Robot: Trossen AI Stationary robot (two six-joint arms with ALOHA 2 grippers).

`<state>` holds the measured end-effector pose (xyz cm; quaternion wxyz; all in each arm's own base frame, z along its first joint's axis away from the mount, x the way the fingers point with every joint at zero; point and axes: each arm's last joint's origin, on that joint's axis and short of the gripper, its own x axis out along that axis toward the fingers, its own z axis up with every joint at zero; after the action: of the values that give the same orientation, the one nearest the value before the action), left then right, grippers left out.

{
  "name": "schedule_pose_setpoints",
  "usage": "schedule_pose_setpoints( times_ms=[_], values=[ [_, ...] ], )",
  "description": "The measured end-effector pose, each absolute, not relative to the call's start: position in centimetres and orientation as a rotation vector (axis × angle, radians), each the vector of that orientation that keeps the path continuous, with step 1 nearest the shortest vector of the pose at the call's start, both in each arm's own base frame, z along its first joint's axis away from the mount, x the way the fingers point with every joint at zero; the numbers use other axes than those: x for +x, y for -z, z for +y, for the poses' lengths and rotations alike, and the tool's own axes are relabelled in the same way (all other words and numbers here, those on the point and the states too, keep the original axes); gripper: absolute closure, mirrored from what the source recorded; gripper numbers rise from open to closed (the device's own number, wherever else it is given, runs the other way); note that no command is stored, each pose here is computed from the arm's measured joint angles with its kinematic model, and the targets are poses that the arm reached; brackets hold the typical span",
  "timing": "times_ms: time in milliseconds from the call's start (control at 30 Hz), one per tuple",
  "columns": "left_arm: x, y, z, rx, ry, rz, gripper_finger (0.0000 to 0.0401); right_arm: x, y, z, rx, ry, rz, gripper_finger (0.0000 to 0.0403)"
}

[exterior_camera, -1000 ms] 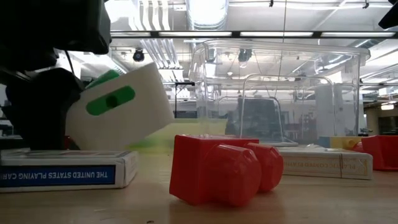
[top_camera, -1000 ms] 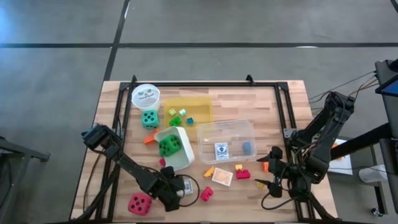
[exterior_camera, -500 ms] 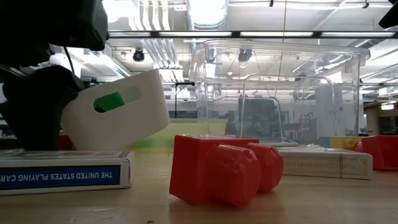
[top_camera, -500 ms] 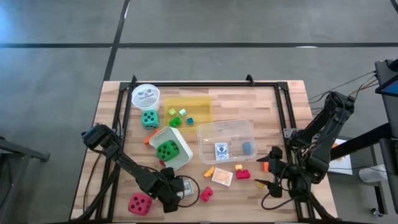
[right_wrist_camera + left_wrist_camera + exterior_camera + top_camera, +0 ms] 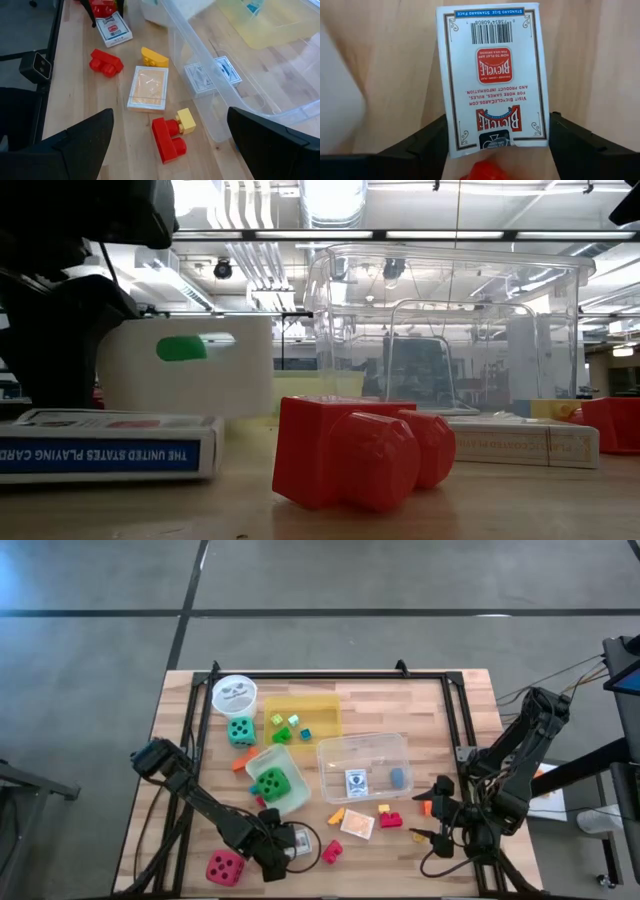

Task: Pick & Place Toys
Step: Put the white game card pack into the transparent bin

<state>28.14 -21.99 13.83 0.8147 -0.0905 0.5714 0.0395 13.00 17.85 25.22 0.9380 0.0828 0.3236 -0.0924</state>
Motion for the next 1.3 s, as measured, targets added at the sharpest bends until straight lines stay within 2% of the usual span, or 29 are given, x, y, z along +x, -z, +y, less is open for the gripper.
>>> schedule_pose_setpoints(
  times_ms=[400,933,1300],
  values=[
    [28.7,-14.6,-22.5,-0.209,-0.048,1.219,0.0135,13.0,-25.2,17.9,0.17,0.186,0.659,0.0022],
    [29.3,-15.7,-23.1,-0.227,-0.004,1.197,0.0208,13.1,-25.3,17.9,0.173,0.183,0.657,0.0022],
    [29.3,-15.7,-23.2,-0.244,0.005,1.201,0.021,13.1,-25.3,17.9,0.175,0.184,0.657,0.0022]
  ],
)
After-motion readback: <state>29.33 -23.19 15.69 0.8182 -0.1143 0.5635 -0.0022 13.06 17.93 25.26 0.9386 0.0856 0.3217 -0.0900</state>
